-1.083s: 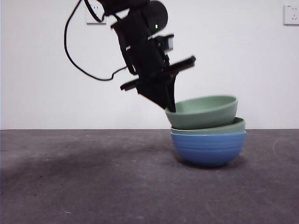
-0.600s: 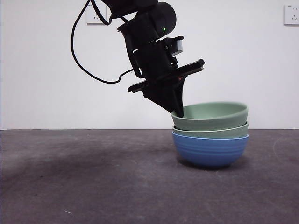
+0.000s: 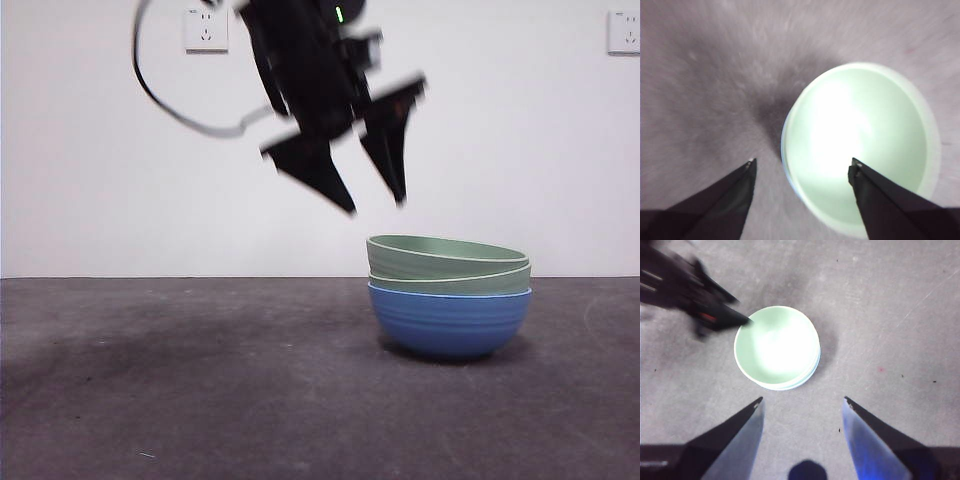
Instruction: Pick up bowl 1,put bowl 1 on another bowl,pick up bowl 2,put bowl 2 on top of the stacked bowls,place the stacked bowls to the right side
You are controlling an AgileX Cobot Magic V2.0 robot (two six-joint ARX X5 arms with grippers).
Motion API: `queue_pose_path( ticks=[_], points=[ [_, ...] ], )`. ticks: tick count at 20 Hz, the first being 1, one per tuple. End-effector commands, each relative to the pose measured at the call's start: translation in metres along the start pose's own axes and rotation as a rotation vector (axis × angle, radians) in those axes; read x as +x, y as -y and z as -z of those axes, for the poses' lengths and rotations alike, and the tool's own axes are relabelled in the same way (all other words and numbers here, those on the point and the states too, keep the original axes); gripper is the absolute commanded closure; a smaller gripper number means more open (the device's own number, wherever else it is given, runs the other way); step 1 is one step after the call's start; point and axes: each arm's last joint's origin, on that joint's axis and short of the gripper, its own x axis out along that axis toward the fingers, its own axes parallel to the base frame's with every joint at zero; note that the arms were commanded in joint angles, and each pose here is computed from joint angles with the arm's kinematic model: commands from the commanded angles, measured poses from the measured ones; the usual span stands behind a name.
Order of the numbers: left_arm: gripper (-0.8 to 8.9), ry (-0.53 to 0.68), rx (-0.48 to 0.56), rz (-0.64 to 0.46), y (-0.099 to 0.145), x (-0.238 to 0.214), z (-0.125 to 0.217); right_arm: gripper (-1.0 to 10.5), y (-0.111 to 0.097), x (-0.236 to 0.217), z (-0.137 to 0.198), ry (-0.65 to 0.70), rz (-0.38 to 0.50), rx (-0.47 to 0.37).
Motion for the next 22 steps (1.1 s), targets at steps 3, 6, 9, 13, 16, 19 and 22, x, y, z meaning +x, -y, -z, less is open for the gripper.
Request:
queue_pose_path(
  ticks=[3, 6, 9, 13, 16, 19, 22],
  points=[
    [4.89, 0.060, 0.046, -0.015, 0.001, -0.088, 0.004, 5.0, 0.001, 0.030, -0.010, -0.086, 0.005, 0.022],
    [4.89, 0.125, 0.092, -0.018, 0.010, -0.153, 0.018, 5.0, 0.002, 0.066, -0.021, -0.156, 0.010, 0.026],
    [4.90, 0.191, 0.118, -0.017, 0.017, -0.210, 0.038, 5.0, 0.004, 0.112, -0.027, -0.255, 0.020, 0.041],
    [4.90, 0.257, 0.130, -0.015, 0.023, -0.264, 0.067, 5.0, 0.007, 0.173, -0.027, -0.364, 0.033, 0.070],
    [4.90, 0.280, 0.133, -0.016, 0.026, -0.287, 0.084, 5.0, 0.010, 0.213, -0.022, -0.434, 0.045, 0.094],
    [4.90, 0.286, 0.134, -0.015, 0.027, -0.296, 0.091, 5.0, 0.014, 0.241, -0.014, -0.489, 0.055, 0.109],
    [4.90, 0.266, 0.131, -0.015, 0.027, -0.296, 0.093, 5.1, 0.014, 0.263, -0.006, -0.537, 0.014, 0.144]
  ],
)
